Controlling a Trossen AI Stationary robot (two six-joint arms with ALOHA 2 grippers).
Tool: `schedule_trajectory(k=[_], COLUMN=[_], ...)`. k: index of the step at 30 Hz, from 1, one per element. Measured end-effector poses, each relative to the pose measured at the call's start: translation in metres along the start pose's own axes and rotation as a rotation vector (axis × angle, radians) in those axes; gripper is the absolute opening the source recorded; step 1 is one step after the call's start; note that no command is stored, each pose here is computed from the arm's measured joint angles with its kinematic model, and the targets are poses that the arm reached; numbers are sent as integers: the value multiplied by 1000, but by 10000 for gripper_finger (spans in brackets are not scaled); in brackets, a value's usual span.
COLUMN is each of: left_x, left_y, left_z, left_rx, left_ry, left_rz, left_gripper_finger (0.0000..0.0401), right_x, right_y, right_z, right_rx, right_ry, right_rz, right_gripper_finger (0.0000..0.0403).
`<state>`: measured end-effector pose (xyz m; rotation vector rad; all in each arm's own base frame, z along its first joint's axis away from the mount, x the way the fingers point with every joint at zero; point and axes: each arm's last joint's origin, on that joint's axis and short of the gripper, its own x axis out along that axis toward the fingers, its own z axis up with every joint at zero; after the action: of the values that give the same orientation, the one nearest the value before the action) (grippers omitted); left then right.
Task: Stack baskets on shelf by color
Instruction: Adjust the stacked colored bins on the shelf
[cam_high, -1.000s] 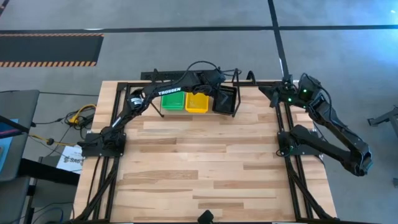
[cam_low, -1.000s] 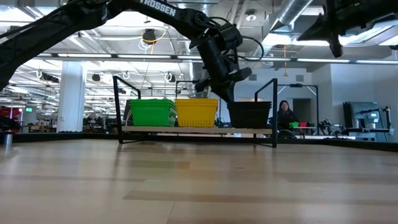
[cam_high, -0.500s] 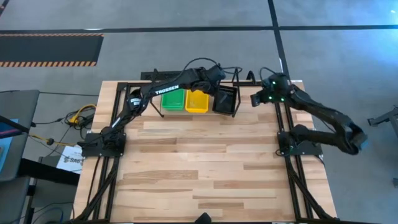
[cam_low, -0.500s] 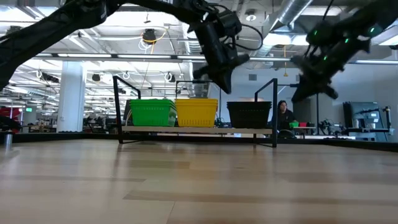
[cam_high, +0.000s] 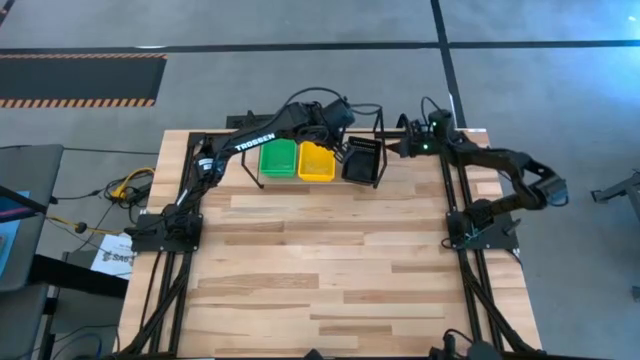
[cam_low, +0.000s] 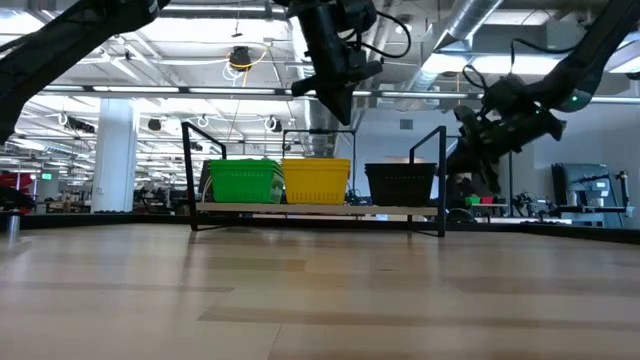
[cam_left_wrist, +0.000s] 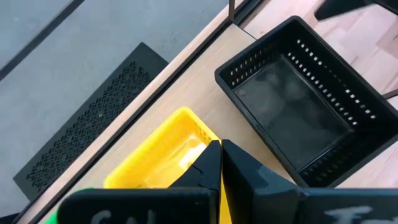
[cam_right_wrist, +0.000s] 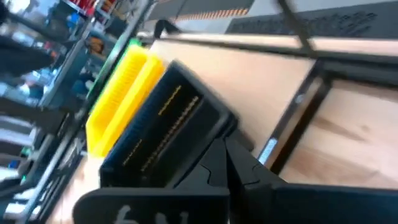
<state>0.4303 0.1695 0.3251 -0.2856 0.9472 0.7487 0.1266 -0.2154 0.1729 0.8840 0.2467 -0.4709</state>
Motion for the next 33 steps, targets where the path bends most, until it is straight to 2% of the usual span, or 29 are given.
schedule_trajectory(k=[8, 15, 24, 33], left_x=[-1, -1, -1, -1], left_y=[0, 0, 0, 0], left_z=[1, 0, 0, -1], left_rx=[4, 4, 4, 9], left_ry=[-5, -4, -2, 13], left_rz=[-1, -4, -7, -5], left_gripper_finger=[0, 0, 0, 0], right_x=[-1, 23, 42, 43], right_y=[-8, -17, -9, -3], right_z=[-1, -14, -4, 2], right_rx=[18, 58, 48, 34], right_ry=[6, 80, 19, 9], right_rz=[-33, -17, 72, 87], right_gripper_finger=[0, 0, 0, 0])
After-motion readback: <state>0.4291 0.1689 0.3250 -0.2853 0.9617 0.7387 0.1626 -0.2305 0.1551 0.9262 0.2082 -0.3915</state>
